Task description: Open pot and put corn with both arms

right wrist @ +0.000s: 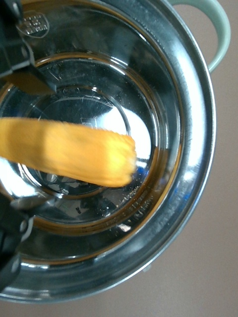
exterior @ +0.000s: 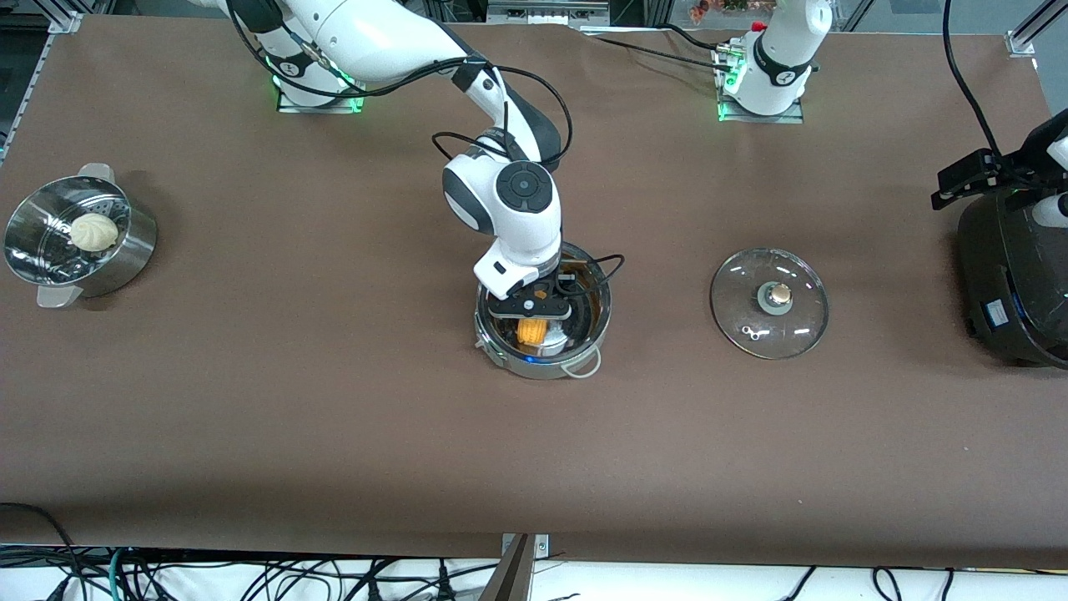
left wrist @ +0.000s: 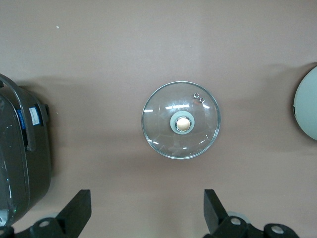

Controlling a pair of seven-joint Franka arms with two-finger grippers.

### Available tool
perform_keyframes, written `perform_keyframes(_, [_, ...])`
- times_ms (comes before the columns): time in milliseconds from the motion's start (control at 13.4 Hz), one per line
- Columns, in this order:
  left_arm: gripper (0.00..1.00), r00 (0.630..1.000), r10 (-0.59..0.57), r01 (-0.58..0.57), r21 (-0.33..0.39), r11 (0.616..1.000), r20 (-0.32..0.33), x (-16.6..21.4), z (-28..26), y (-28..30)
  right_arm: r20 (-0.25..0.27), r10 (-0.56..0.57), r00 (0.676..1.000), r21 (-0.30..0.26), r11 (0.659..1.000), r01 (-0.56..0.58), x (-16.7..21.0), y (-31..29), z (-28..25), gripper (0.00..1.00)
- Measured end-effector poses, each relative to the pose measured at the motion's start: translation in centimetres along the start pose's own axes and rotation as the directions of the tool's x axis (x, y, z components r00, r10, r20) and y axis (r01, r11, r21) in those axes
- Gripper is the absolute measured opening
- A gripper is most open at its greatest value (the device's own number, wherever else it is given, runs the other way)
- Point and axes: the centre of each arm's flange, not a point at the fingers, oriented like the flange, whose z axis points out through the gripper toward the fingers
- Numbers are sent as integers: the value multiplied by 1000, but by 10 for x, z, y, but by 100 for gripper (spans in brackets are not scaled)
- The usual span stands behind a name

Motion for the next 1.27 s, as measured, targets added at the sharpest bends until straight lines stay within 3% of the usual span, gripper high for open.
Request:
perform_keyframes(523, [100, 1000, 0, 0, 0, 1000, 0, 0, 0, 1, -11, -2, 1000, 9, 1000, 2, 3, -4, -17, 100])
perform_keyframes(822, [100, 1000, 0, 0, 0, 1000, 2, 0, 0, 1, -10, -22, 1000, -15, 1000, 22, 10, 5, -71, 100])
perform_keyframes(1270, [100, 1000, -3, 3, -1, 1000, 8, -1, 1, 1, -3, -43, 999, -100, 994, 42, 86, 125, -157, 100])
